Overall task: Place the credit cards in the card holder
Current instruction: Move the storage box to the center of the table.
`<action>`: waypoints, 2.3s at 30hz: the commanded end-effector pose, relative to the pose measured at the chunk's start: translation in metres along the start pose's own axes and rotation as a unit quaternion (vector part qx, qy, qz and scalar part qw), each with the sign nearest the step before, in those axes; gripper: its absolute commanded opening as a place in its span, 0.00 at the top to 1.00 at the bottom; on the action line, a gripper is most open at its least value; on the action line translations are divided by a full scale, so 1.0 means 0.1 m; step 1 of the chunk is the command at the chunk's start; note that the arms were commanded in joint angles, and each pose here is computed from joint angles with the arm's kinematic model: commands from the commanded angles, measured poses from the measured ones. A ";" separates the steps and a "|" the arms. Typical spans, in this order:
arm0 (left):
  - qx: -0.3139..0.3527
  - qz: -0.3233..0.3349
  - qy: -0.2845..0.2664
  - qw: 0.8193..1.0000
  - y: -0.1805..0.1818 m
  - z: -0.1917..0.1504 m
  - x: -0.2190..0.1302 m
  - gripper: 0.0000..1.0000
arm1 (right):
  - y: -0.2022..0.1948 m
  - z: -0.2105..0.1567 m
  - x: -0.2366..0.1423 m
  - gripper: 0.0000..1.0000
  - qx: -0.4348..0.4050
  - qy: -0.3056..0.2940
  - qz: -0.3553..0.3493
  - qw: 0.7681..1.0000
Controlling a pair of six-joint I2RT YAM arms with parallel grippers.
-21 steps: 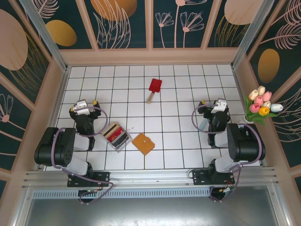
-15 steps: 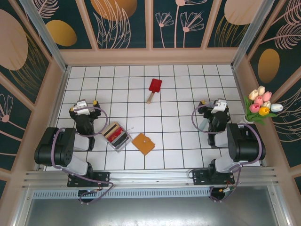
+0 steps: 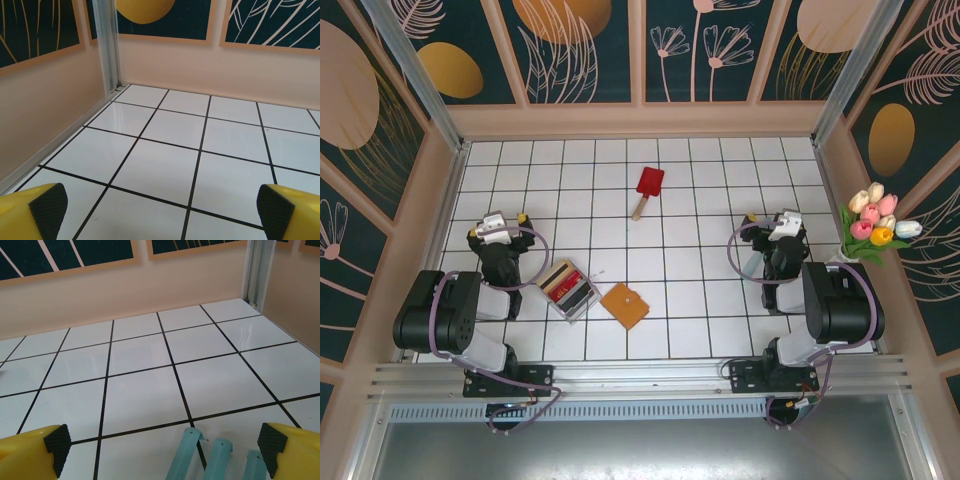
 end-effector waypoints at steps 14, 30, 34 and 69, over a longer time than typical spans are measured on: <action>-0.013 -0.010 -0.013 1.000 -0.05 0.10 0.03 0.01 | 0.00 0.26 0.14 0.01 0.014 0.044 0.015 0.999; -0.048 0.042 -0.012 0.998 0.02 0.39 -0.02 0.01 | 1.00 1.03 -0.37 0.04 0.184 0.146 0.316 0.919; -0.121 0.042 -0.026 0.991 0.02 0.68 -0.29 0.01 | 1.55 1.08 -0.49 0.05 0.106 0.174 0.355 0.912; -0.376 -0.045 0.326 0.867 -0.41 -0.04 -1.34 0.01 | 4.50 0.14 -1.42 0.63 -0.150 0.300 0.603 0.724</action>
Point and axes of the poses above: each hand's point on the last joint's axis, 136 mm out from that joint toward the fingers, its own x axis out along the fingers, its own y axis along the line the jaws close on, z = x × y, the point moved 2 cm from there along -x, back along the fingers, and after that the axes turned 15 degrees about -x, right-handed, at the moved point
